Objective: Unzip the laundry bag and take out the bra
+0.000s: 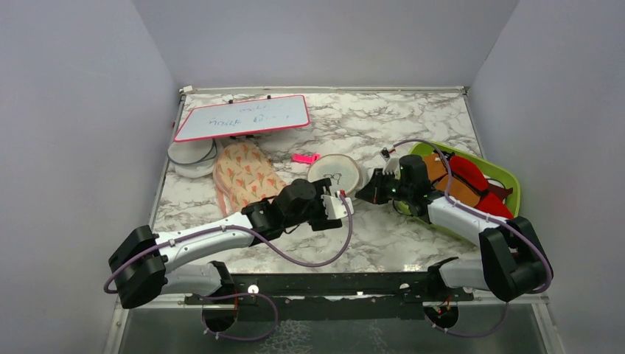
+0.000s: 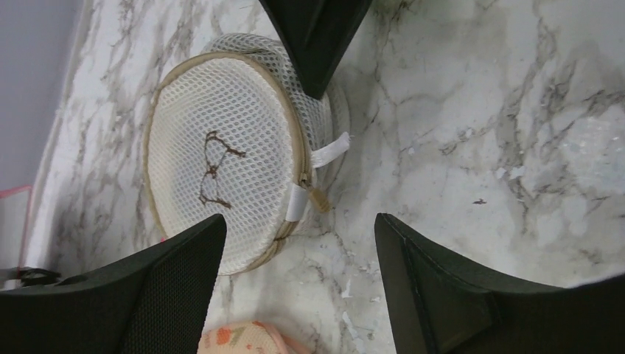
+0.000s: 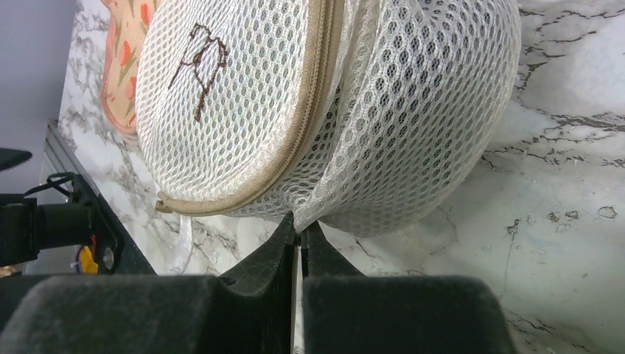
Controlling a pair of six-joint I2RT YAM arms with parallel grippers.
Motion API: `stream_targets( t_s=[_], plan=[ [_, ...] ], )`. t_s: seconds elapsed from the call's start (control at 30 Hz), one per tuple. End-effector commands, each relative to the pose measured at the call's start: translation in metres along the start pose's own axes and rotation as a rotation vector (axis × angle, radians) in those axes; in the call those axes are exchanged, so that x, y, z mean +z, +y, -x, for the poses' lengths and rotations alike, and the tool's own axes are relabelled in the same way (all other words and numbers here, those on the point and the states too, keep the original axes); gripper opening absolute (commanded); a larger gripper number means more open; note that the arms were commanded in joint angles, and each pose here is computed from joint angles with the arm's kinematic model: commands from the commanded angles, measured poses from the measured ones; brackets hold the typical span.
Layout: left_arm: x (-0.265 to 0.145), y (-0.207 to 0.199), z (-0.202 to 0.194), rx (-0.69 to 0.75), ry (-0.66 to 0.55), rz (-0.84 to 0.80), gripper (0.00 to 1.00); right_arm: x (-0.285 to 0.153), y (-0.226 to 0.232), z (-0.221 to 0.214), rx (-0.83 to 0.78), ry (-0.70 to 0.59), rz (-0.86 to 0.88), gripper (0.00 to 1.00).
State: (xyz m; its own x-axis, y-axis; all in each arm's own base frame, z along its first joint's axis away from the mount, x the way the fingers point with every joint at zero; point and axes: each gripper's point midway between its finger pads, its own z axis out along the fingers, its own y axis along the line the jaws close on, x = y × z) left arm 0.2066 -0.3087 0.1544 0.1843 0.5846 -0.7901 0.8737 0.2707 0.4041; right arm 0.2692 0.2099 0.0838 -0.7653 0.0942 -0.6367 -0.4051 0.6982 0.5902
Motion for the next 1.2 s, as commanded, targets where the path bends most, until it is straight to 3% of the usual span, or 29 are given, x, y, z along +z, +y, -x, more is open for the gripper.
stream_targets(
  t_s=[0.0, 0.07, 0.4, 0.7, 1.0, 1.07, 1.17],
  plan=[
    [0.005, 0.020, 0.000, 0.127, 0.010, 0.085, 0.62, -0.001, 0.008, 0.007, -0.032, -0.002, 0.041, 0.01],
    [0.008, 0.023, -0.004, 0.159, -0.011, 0.119, 0.53, 0.000, 0.008, 0.007, -0.030, 0.004, 0.046, 0.01],
    [0.010, 0.034, -0.029, 0.234, 0.059, 0.179, 0.42, 0.000, 0.011, 0.013, -0.049, 0.005, 0.052, 0.01],
    [0.036, 0.039, -0.044, 0.185, 0.083, 0.153, 0.40, 0.000, 0.014, 0.015, -0.064, 0.020, 0.068, 0.01],
    [0.041, 0.034, -0.033, 0.088, 0.058, 0.091, 0.02, -0.003, 0.013, 0.011, -0.098, 0.035, 0.065, 0.03],
    [0.036, 0.037, -0.028, 0.063, 0.043, 0.111, 0.00, -0.006, 0.011, 0.014, -0.114, 0.031, 0.043, 0.05],
    [0.026, 0.040, -0.015, 0.022, 0.008, 0.126, 0.00, -0.012, 0.010, 0.021, -0.152, 0.016, 0.008, 0.29]
  ],
)
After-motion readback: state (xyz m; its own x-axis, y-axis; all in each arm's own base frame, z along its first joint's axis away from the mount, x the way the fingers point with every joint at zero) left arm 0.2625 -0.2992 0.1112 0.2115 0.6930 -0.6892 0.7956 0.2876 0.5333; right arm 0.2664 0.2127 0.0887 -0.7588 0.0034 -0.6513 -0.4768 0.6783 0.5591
